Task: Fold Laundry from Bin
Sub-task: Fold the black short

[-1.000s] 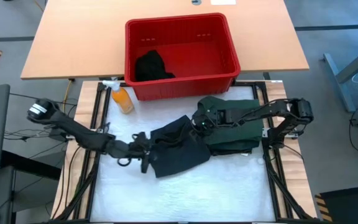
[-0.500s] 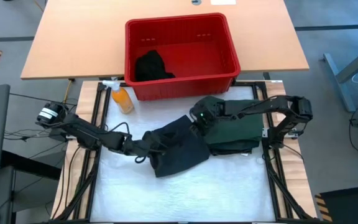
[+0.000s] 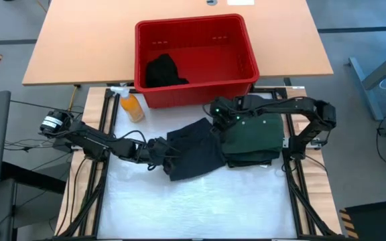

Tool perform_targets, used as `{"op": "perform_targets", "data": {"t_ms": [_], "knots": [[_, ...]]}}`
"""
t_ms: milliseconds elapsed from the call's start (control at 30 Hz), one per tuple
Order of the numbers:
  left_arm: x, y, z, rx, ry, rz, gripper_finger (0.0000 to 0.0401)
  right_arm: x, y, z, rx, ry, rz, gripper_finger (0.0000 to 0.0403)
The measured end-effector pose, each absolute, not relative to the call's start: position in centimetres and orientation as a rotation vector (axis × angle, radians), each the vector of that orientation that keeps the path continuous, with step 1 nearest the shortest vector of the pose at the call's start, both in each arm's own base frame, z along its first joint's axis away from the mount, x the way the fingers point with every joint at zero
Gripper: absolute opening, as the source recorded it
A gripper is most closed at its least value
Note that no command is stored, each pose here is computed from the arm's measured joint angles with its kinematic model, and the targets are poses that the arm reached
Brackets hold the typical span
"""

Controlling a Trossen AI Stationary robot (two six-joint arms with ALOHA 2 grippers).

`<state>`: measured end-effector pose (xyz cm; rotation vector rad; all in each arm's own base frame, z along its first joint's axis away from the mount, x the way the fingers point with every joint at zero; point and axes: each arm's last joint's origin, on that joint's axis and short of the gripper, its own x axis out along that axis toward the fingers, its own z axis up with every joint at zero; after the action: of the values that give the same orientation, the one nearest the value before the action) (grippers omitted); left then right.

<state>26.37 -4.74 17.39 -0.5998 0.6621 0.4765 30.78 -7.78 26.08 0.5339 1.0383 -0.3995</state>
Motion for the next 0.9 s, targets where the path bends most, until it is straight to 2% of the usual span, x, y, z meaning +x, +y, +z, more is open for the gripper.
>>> {"op": "perform_targets", "data": {"t_ms": [300,433,600,767,900], "knots": [[25.4,-4.5,16.8,-0.628,0.756,0.549,0.0000,30.0,-8.7,26.2,0.536,1.068,-0.413,0.0185],[24.6,-4.9,17.9,-0.629,0.688,0.593,0.0000,29.5,-8.9,26.5,0.554,1.071,-0.413,0.0199],[23.9,-5.0,20.1,-0.620,0.526,0.631,0.0000,29.9,-7.9,27.1,0.531,1.024,-0.374,0.0194],[25.1,-5.4,22.2,-0.525,0.342,0.518,0.0000,32.7,-4.9,27.6,0.457,0.859,-0.239,0.0180],[27.0,-4.5,20.5,-0.489,0.381,0.479,0.0000,35.9,-2.9,25.8,0.344,0.768,-0.171,0.0157]]}}
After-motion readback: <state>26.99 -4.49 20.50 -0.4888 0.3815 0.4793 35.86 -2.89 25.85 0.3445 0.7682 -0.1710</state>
